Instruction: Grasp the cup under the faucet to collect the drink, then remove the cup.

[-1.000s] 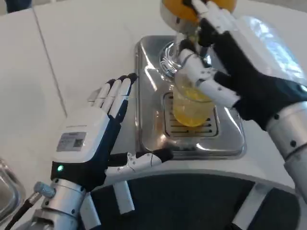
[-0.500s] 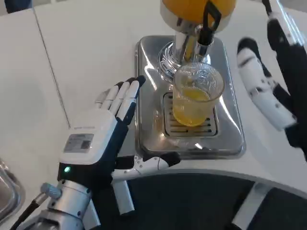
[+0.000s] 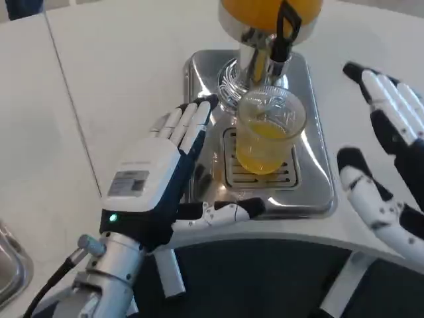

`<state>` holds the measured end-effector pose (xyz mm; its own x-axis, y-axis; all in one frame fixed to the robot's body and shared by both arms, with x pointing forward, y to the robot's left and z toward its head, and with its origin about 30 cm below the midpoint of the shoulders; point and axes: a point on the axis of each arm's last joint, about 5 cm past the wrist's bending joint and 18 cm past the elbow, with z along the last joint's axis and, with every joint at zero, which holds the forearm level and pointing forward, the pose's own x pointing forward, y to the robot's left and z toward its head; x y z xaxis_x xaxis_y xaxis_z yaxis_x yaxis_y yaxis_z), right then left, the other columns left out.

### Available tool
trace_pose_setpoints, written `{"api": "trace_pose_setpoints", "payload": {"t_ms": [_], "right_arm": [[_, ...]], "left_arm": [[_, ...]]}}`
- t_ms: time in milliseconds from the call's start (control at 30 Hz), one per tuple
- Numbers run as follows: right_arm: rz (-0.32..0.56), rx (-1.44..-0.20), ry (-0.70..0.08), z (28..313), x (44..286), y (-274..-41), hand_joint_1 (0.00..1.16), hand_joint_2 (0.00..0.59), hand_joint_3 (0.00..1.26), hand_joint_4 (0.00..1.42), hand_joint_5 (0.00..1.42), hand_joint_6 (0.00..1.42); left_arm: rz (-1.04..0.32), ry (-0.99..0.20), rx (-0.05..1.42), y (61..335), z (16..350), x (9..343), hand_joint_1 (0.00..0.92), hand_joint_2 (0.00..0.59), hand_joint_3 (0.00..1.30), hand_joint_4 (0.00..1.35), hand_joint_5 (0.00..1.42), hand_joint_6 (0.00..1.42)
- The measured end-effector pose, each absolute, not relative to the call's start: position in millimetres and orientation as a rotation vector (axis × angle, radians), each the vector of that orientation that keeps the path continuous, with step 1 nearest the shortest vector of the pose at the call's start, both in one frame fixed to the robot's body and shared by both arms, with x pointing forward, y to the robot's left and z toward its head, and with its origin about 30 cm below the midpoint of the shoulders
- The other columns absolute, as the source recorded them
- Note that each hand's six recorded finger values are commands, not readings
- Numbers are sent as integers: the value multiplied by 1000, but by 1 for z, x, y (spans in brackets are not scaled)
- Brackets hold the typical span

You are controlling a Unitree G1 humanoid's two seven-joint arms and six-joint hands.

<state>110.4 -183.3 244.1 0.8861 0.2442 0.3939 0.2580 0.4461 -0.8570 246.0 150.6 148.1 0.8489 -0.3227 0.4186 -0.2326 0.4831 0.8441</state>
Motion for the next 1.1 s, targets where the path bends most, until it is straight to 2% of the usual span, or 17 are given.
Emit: {"api": "trace_pose_setpoints", "payload": {"t_ms": [100, 333, 567, 1100], "right_arm": [[-2, -1146, -501, 239, 103, -188, 72, 533, 0, 0, 0, 1], [40, -1194, -476, 230, 89, -199, 105, 506, 0, 0, 0, 1], [93, -1217, -398, 218, 72, -203, 111, 484, 0, 0, 0, 1], [62, -1213, -385, 218, 66, -198, 106, 458, 0, 0, 0, 1]], "left_arm": [[-58, -563, 1052, 148, 146, 250, 124, 40, 0, 0, 37, 73], [-36, -560, 971, 142, 149, 264, 171, 46, 0, 0, 58, 85], [-65, -582, 830, 135, 148, 274, 205, 46, 0, 0, 107, 130], [-122, -621, 744, 110, 144, 284, 353, 51, 0, 0, 169, 193]]}}
